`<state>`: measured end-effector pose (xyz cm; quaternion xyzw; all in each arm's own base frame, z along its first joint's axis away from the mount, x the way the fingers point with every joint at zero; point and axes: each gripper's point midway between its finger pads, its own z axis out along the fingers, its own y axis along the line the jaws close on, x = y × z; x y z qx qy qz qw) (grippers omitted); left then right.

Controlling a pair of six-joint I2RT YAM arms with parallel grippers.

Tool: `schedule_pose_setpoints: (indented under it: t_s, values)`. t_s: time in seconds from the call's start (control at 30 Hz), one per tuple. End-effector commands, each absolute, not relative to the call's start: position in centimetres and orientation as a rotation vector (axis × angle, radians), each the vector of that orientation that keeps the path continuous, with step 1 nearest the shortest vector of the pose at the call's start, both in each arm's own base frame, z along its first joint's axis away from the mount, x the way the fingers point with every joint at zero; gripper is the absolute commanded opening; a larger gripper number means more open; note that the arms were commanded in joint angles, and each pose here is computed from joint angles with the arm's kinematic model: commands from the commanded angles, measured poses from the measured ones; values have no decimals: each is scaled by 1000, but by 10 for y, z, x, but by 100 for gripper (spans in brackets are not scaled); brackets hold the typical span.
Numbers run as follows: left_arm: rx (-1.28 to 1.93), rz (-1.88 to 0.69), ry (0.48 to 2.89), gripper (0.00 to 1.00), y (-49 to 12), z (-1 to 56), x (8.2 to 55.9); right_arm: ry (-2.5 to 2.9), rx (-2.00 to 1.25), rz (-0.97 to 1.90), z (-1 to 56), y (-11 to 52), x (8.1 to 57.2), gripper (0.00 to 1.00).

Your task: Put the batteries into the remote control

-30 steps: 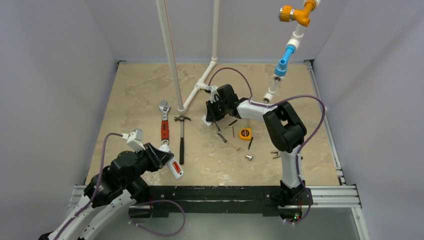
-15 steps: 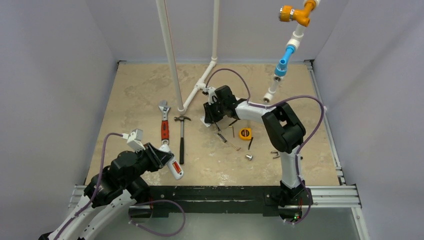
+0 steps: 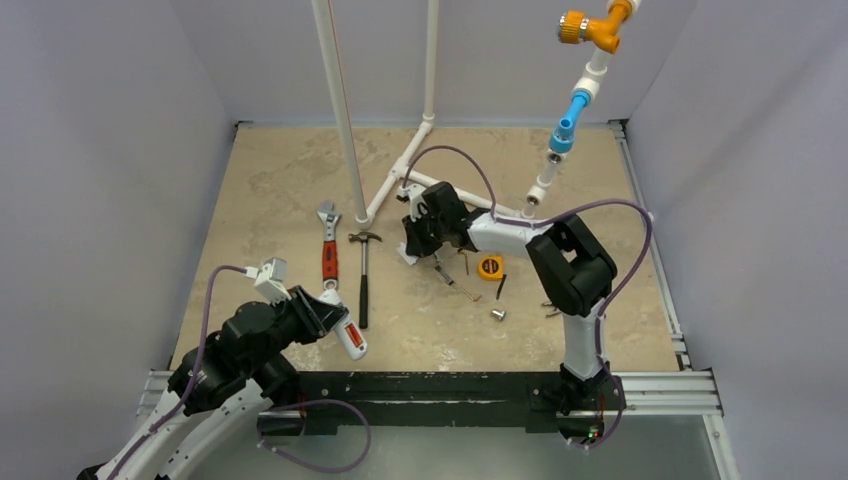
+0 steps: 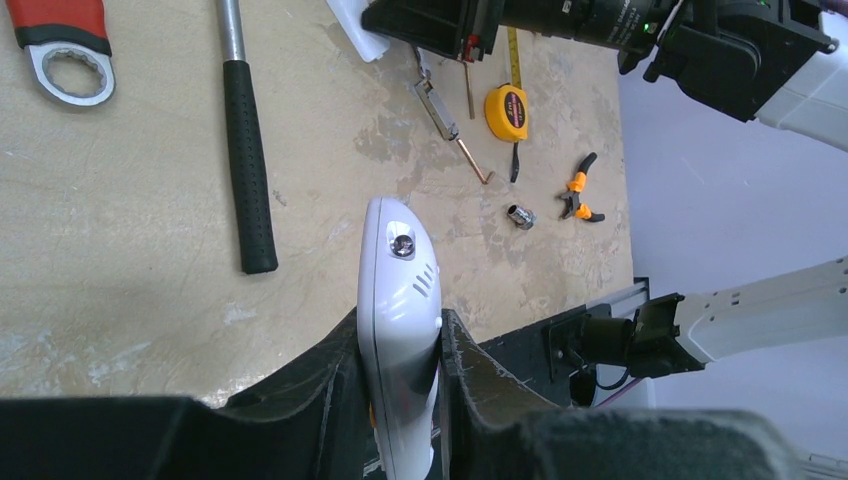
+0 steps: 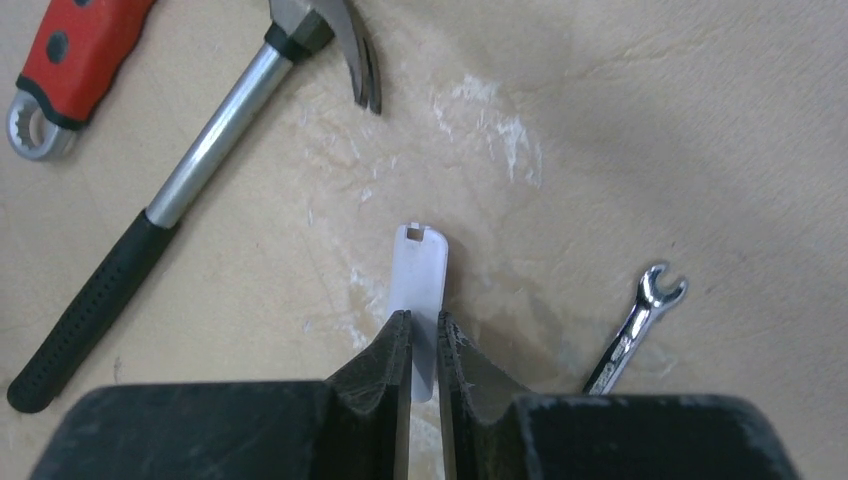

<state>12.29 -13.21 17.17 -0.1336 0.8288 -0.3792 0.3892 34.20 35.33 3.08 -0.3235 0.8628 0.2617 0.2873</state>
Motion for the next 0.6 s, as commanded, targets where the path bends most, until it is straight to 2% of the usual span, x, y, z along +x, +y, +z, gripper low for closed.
schedule_pose_setpoints:
  t_s: [0.0,0.3,0.57]
  values:
    - [-345,-1023,2063,0,-138,182,125,2461,-934,625,1,323,294,9]
    - [-347,-1034,2066,0,-140,181,125,2528,-922,660,-9,307,248,9]
    - [-342,-1043,2073,0,-143,180,125,2587,-938,689,-12,289,184,10]
